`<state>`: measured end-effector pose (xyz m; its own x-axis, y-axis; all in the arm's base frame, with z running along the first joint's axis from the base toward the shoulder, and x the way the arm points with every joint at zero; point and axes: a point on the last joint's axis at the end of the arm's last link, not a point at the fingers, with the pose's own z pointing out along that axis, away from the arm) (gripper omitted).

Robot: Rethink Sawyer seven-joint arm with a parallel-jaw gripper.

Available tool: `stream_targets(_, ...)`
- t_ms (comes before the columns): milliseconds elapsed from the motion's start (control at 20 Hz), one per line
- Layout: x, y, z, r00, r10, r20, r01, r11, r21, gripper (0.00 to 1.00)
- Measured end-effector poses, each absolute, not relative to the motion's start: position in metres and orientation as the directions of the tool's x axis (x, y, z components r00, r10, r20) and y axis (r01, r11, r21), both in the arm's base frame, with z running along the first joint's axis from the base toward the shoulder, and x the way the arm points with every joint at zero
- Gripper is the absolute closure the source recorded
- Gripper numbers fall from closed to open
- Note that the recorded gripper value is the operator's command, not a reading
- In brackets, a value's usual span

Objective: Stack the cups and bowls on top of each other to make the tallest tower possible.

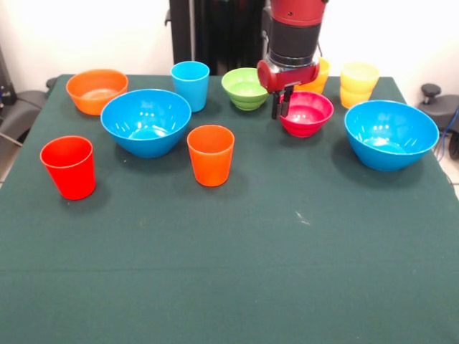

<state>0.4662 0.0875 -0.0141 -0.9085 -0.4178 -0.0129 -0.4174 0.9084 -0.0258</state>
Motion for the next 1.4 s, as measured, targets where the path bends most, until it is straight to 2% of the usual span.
stream_targets(450,0.473,0.087,-0.011,-0.912,-0.409,-0.03,-0.409,0.913,-0.016,1.0)
stream_targets(1400,0.508,0.08,0.027,-0.906,-0.406,-0.121,-0.4,0.914,-0.07,1.0)
